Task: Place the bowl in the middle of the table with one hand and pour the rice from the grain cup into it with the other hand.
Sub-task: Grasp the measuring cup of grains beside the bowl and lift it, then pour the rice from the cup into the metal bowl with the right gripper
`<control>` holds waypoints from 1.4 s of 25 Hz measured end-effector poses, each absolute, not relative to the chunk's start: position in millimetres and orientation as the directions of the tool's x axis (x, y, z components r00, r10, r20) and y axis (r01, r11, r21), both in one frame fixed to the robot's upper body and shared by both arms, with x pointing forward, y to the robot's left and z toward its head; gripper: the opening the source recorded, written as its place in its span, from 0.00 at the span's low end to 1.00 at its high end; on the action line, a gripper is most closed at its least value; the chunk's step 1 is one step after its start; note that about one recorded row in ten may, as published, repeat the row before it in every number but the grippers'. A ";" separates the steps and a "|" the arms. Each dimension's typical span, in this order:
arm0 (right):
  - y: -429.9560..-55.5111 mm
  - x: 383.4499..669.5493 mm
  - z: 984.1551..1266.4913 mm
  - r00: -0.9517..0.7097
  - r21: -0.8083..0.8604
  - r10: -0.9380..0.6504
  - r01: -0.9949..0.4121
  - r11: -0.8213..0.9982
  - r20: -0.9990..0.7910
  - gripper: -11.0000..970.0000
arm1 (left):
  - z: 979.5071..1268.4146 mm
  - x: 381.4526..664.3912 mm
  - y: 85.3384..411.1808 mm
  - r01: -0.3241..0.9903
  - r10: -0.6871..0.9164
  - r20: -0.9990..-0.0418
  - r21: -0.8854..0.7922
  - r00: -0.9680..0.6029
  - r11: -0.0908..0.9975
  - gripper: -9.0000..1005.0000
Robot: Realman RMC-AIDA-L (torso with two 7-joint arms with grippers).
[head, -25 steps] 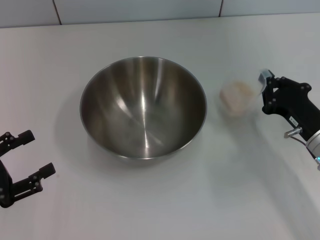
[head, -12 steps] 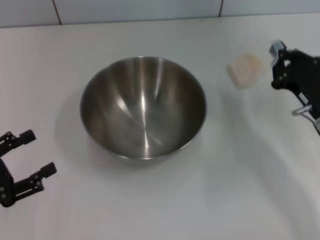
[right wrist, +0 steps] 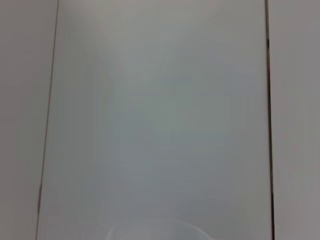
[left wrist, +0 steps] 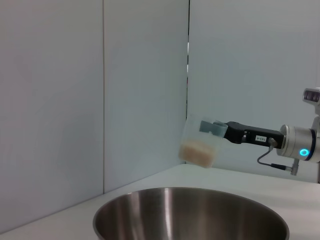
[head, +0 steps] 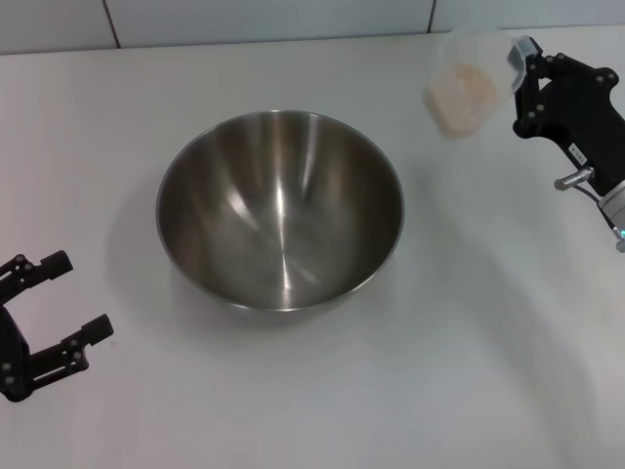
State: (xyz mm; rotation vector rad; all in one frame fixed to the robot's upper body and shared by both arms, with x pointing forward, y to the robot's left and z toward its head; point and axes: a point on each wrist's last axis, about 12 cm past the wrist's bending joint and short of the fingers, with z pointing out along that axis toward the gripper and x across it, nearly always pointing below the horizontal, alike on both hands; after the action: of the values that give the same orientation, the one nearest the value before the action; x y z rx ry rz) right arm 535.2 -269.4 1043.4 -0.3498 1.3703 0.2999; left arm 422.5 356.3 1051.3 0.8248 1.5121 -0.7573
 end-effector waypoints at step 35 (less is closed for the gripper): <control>-165.1 575.1 1071.1 0.272 -0.283 -0.112 -0.747 0.601 -0.956 0.02 | 1050.3 422.4 352.7 0.846 0.070 -0.996 -0.008 -0.053 0.533 0.82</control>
State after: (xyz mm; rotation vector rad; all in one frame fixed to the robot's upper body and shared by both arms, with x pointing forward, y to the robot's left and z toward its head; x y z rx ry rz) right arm 575.1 -165.1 1071.1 -0.8571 1.2455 0.5066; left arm 422.4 352.7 1050.3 0.8242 1.5058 -0.7654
